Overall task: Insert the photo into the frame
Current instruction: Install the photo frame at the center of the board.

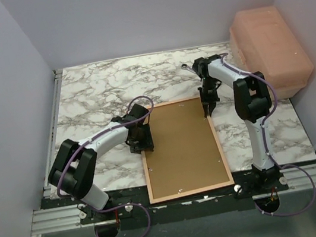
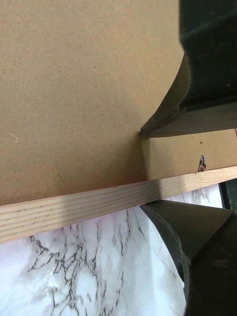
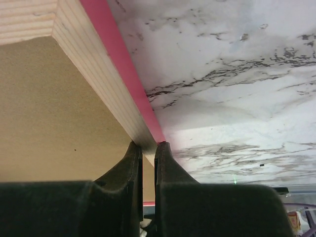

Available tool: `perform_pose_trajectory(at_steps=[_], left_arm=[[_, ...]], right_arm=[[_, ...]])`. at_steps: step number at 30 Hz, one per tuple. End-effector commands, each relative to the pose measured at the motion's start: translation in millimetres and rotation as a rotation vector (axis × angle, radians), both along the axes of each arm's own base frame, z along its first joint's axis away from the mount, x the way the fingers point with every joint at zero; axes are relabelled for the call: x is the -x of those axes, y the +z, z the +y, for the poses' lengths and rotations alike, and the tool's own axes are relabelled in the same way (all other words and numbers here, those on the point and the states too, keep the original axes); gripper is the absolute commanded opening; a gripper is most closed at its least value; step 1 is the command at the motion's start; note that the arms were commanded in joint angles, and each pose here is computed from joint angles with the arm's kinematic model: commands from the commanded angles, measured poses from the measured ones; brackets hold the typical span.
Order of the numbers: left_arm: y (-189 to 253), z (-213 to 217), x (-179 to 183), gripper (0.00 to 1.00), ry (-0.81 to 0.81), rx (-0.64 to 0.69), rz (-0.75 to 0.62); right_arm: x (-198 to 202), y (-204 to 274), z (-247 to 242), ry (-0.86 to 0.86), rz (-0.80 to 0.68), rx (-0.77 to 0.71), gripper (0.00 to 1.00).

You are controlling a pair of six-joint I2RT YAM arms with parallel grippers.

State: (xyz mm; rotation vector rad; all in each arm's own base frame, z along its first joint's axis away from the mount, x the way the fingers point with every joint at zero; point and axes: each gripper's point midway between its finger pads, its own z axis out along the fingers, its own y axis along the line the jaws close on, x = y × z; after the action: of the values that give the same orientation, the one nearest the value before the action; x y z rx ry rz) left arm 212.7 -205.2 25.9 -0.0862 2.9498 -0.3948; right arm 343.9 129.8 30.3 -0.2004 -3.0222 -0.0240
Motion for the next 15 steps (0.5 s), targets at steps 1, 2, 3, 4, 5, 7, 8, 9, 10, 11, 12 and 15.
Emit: perform_pose_trajectory(at_steps=[1,2,3,4,5,7,8,9,10,11,12,15], left_arm=[[34,-82,60,0.5,-0.091,0.363,0.215],[33,-80,61,0.51,-0.087,0.358,0.215],[33,-79,60,0.51,-0.081,0.35,0.206],[32,-76,60,0.51,-0.074,0.335,0.202],[30,-74,59,0.51,-0.07,0.323,0.2],[27,-69,60,0.52,-0.066,0.297,0.202],[25,-67,60,0.52,-0.062,0.286,0.204],[23,-64,60,0.52,-0.06,0.276,0.204],[22,-62,61,0.52,-0.059,0.27,0.205],[20,-59,61,0.52,-0.054,0.26,0.207],[20,-57,61,0.52,-0.051,0.254,0.204],[18,-49,64,0.52,-0.05,0.231,0.202]], right_arm=[[-121,23,74,-0.052,-0.415,-0.314,0.09],[-122,23,76,-0.054,-0.415,-0.326,0.14],[-123,23,76,-0.055,-0.412,-0.328,0.25],[-122,25,76,-0.054,-0.412,-0.326,0.34],[-122,27,74,-0.056,-0.414,-0.317,0.43],[-118,30,69,-0.06,-0.419,-0.29,0.59],[-116,34,66,-0.061,-0.429,-0.279,0.65],[-113,35,62,-0.066,-0.428,-0.264,0.71],[-108,38,59,-0.069,-0.428,-0.256,0.74],[-101,38,55,-0.072,-0.418,-0.241,0.77],[-95,40,52,-0.077,-0.415,-0.233,0.79],[-65,35,42,-0.088,-0.376,-0.212,0.82]])
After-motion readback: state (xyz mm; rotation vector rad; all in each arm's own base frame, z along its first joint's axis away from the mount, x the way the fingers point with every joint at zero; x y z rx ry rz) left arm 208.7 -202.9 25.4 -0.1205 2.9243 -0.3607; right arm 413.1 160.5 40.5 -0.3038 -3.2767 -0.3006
